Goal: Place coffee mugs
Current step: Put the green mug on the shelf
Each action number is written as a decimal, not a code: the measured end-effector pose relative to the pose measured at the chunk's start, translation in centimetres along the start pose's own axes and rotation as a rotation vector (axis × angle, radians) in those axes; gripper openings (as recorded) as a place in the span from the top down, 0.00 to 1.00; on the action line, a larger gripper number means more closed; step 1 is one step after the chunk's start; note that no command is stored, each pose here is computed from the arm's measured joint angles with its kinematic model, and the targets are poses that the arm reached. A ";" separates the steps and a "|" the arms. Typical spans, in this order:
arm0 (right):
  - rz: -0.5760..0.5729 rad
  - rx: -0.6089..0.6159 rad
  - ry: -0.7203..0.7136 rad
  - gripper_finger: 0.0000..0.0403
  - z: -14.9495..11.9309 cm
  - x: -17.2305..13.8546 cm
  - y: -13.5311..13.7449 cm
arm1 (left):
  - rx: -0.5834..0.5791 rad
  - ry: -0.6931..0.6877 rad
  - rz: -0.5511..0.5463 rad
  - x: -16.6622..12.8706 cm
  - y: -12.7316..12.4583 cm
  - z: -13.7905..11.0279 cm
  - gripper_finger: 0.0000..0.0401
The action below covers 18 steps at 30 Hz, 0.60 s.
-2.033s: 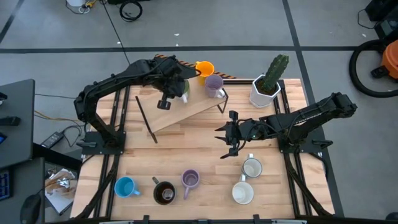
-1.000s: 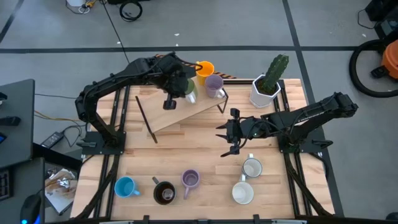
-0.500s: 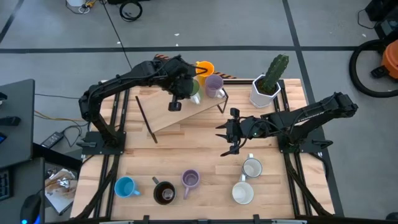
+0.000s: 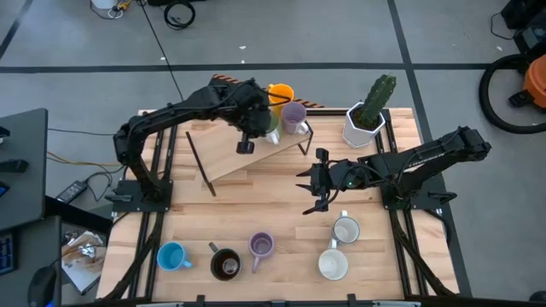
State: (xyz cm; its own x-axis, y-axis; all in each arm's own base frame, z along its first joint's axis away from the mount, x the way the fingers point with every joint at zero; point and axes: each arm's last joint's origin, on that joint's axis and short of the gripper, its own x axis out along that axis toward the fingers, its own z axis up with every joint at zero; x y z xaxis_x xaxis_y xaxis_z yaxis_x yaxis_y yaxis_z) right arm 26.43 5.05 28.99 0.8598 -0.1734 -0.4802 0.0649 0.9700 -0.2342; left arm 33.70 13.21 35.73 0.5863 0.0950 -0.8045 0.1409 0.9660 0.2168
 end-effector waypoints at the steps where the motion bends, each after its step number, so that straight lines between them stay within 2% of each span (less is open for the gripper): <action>1: 0.000 0.000 0.000 0.68 0.0 0.0 0.0 | 0.002 -0.002 0.002 0.0 0.0 0.0 0.95; 12: 0.005 0.002 0.000 0.68 0.0 0.0 0.0 | 0.008 0.000 0.010 0.0 0.1 0.0 0.95; 18: 0.009 0.002 -0.001 0.68 0.0 0.0 0.1 | 0.030 0.086 -0.002 -0.2 -0.3 -0.7 0.95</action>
State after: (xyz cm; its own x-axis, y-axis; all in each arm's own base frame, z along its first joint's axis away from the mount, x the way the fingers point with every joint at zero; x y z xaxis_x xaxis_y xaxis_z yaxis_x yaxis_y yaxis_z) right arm 26.42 5.15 28.98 0.8607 -0.1644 -0.4818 0.0578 0.9719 -0.2283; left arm 33.02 13.08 35.43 0.5158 0.1145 -0.8490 0.1662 0.9588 0.2303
